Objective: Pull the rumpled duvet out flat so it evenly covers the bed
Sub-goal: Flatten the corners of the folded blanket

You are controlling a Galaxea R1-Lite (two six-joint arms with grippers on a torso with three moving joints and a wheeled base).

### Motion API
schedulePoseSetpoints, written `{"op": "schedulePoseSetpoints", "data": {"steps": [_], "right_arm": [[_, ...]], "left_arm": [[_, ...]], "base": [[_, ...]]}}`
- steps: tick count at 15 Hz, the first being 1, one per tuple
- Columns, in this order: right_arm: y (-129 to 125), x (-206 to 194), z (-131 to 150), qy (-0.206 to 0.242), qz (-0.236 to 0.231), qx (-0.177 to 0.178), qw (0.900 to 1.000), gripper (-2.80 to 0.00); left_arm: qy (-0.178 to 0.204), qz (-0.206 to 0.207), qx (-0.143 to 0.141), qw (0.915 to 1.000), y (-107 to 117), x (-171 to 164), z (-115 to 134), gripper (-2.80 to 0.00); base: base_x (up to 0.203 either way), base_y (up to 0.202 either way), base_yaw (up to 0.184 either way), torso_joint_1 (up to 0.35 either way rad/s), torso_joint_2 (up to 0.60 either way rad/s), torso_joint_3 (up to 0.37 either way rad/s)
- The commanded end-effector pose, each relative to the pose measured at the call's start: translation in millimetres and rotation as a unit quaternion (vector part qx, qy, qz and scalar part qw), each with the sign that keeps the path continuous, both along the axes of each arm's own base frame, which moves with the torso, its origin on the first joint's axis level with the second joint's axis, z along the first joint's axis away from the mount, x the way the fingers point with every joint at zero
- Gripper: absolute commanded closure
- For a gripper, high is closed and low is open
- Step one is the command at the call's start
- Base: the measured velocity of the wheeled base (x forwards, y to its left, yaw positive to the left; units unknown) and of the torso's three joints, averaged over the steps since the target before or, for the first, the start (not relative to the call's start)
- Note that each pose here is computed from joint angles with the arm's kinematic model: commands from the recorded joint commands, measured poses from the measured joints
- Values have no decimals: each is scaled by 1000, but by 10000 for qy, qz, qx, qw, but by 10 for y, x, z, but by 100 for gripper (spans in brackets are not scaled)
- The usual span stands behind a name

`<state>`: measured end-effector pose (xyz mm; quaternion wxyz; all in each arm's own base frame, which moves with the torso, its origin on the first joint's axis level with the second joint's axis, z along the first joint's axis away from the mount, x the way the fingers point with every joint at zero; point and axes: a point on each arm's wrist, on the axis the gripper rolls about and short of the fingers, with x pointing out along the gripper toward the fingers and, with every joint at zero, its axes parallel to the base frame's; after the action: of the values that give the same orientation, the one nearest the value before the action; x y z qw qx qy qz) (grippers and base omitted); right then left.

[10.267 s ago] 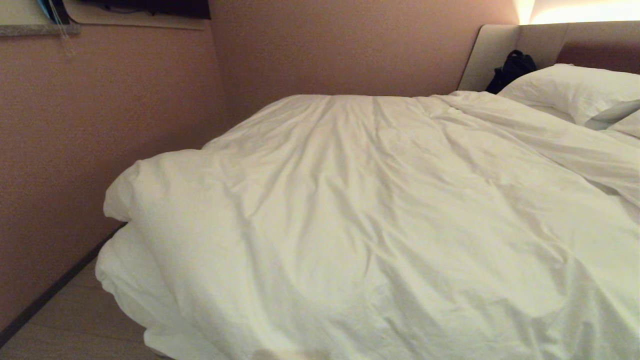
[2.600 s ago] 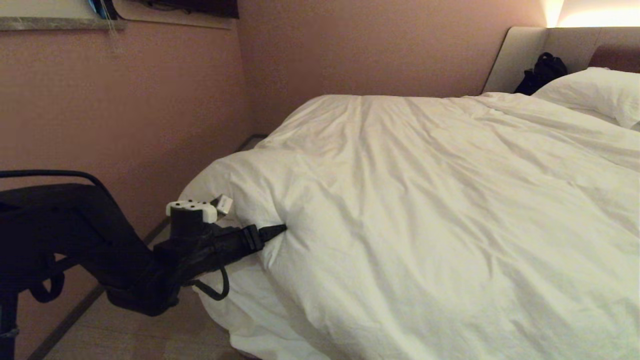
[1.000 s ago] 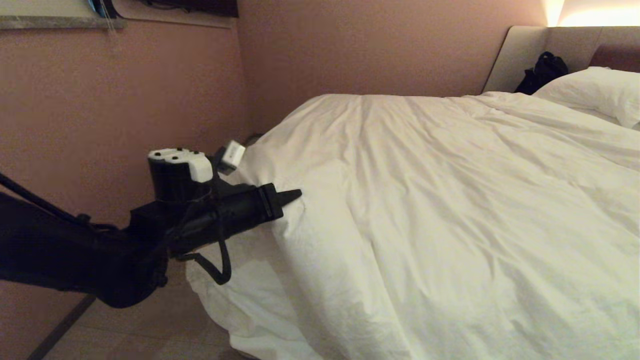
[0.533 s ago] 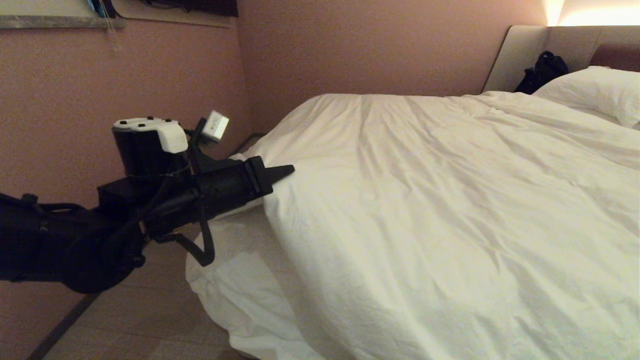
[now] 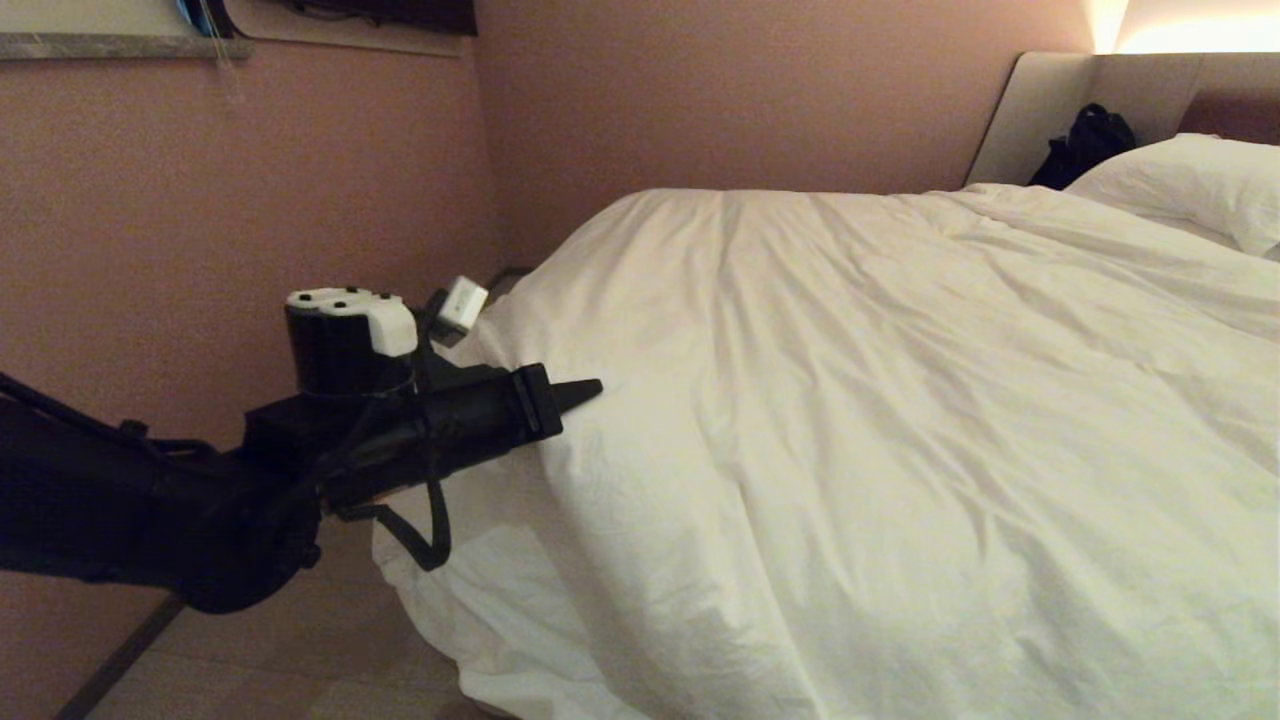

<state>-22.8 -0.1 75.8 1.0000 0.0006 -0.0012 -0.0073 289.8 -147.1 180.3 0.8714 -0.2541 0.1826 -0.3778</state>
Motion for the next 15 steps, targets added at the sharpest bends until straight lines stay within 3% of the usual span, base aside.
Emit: {"op": "schedulePoseSetpoints", "data": {"steps": [1, 2, 3, 4, 6, 8, 10, 11, 15], "right_arm": [[0, 0, 0, -4, -3, 1, 10000, 0], [0, 0, 0, -4, 4, 1, 10000, 0], [0, 0, 0, -4, -3, 1, 10000, 0], [0, 0, 0, -4, 4, 1, 10000, 0], [0, 0, 0, -4, -3, 1, 10000, 0], [0, 0, 0, -4, -3, 1, 10000, 0], [0, 0, 0, -4, -2, 1, 10000, 0], [0, 0, 0, -4, -3, 1, 10000, 0], [0, 0, 0, -4, -3, 1, 10000, 0]], "left_arm": [[295, 26, 124, 9995, -27, 71, -194, 0], [342, 34, 160, 9993, -29, 78, -222, 0], [357, 59, 179, 9992, -34, 83, -230, -118], [368, 99, 205, 9991, -38, 90, -249, -280], [414, 119, 245, 9988, -26, 80, -279, -280], [242, 352, 624, 9971, 44, 65, -359, -280], [-49, 1003, 1371, 9854, 162, 67, -491, -280], [-95, 1211, 1611, 9794, 237, 36, -548, -280], [-513, 1574, 1928, 9672, 564, -215, -687, -280]], "base": [[0, 0, 0, 0, 0, 0], [0, 0, 0, 0, 0, 0], [0, 0, 0, 0, 0, 0], [0, 0, 0, 0, 0, 0], [0, 0, 0, 0, 0, 0], [0, 0, 0, 0, 0, 0], [0, 0, 0, 0, 0, 0], [0, 0, 0, 0, 0, 0], [0, 0, 0, 0, 0, 0]]}}
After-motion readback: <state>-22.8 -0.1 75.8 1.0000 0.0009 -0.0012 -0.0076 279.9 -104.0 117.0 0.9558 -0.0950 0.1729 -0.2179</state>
